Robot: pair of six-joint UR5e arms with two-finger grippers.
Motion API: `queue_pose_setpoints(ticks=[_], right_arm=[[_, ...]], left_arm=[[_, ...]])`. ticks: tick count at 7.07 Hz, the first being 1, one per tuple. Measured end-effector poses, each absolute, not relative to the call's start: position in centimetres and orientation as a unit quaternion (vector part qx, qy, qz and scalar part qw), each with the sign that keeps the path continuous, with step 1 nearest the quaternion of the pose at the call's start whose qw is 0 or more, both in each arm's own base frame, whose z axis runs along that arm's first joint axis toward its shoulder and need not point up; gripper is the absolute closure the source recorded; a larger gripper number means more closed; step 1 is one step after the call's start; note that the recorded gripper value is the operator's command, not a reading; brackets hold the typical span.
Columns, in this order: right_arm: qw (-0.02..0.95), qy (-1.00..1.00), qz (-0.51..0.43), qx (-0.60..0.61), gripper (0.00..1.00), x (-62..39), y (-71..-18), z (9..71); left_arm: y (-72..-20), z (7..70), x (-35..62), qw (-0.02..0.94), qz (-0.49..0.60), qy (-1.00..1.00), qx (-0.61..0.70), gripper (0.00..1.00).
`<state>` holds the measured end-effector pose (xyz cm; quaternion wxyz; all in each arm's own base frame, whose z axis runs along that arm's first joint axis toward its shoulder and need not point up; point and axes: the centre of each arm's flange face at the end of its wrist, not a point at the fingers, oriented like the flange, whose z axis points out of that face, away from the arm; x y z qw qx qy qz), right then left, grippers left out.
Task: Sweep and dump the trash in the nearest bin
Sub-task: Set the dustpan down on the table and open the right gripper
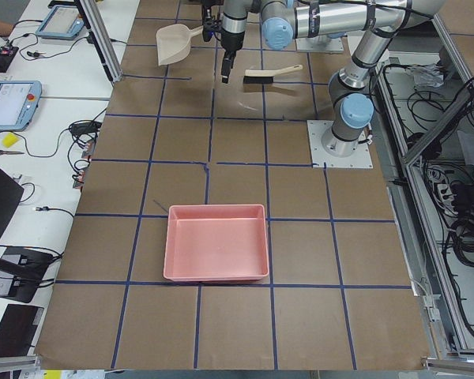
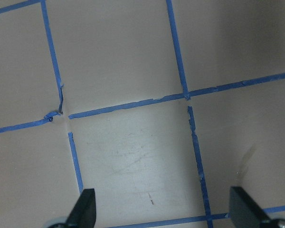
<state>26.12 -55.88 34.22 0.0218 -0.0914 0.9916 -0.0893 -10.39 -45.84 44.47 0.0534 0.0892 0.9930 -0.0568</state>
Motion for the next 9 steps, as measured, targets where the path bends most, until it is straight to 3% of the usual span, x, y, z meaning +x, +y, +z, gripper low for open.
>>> queue_pose_setpoints(ticks=[9], right_arm=[[0.036,0.996,-0.075,-0.031,0.96,34.4,-54.2,27.6]], left_arm=[[-47.4,49.5,-10.7,0.001,-0.012,0.998,0.067,0.0]])
